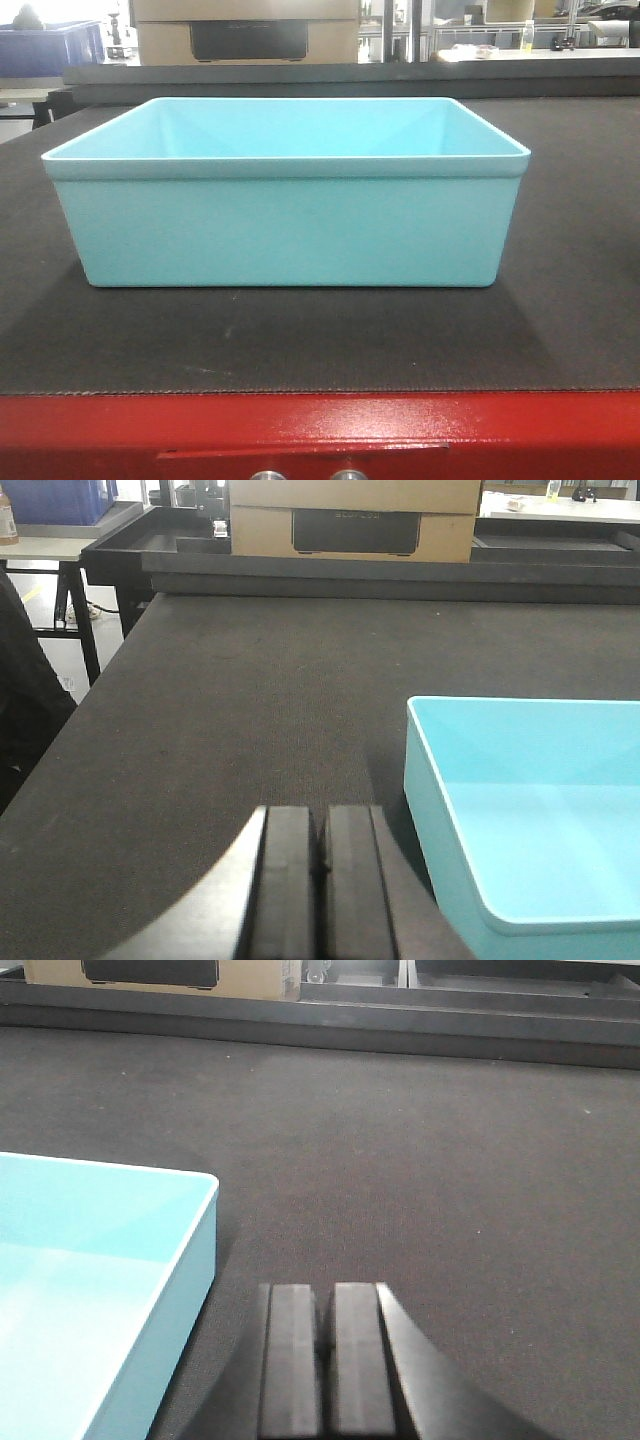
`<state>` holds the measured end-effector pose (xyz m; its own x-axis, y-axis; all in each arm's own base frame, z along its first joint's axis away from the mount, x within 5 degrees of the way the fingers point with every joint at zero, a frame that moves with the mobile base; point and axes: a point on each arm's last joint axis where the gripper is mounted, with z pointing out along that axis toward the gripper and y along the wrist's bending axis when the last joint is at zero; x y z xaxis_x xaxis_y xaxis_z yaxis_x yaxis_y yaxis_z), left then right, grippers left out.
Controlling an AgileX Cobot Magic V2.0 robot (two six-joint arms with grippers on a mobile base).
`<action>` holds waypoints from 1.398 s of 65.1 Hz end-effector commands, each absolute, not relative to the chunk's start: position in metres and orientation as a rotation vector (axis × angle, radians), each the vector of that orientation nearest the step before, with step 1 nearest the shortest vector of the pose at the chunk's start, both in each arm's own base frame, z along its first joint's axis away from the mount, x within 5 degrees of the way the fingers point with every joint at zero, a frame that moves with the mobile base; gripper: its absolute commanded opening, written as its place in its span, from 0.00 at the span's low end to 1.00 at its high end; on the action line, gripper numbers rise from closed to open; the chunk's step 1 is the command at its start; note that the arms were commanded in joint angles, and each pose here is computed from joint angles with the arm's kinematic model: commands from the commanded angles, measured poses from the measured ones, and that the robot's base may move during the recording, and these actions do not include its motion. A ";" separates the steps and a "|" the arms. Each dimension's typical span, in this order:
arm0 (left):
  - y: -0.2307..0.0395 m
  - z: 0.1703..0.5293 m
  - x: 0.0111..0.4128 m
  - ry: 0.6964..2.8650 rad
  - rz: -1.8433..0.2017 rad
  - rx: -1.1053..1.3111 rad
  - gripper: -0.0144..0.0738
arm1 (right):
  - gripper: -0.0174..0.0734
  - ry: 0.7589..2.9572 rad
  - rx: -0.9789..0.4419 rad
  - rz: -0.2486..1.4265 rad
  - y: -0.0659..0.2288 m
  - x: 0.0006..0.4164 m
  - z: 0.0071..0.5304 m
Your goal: Fetch blue bin and place on conveyor start
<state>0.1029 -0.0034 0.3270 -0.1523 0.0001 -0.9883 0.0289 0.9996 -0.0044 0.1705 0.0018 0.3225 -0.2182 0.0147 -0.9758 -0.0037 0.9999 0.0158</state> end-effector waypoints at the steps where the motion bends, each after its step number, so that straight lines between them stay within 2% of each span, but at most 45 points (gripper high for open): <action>1: -0.003 0.329 0.103 1.696 -0.024 0.021 0.04 | 0.01 1.764 -0.004 0.004 0.001 0.170 0.324; 30: -0.004 0.329 0.101 1.702 -0.044 0.007 0.04 | 0.01 1.764 -0.004 0.004 0.001 0.170 0.324; 43: -0.004 0.325 0.084 1.639 -0.036 0.049 0.04 | 0.01 1.764 -0.004 0.004 0.001 0.170 0.324; 64: 0.000 0.266 0.055 1.511 -0.009 -0.013 0.04 | 0.01 1.764 -0.004 0.004 0.001 0.170 0.324; 77: 0.001 0.218 0.056 1.453 0.008 -0.029 0.04 | 0.01 1.762 -0.004 0.004 0.001 0.170 0.325; 80: 0.001 0.220 0.055 1.410 0.009 -0.029 0.04 | 0.01 1.768 -0.004 0.003 0.001 0.170 0.324; 82: 0.001 0.214 0.056 1.477 0.007 -0.029 0.04 | 0.01 1.763 -0.004 0.004 0.001 0.170 0.324; 91: 0.001 0.210 0.056 1.514 0.009 -0.027 0.04 | 0.01 1.763 -0.004 0.004 0.001 0.170 0.324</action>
<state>0.0568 0.0012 0.2102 0.0527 -0.0092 -0.9986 -0.0204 0.9997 -0.0103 0.1706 0.0019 0.3229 -0.2147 0.0147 -0.9766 -0.0040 0.9999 0.0159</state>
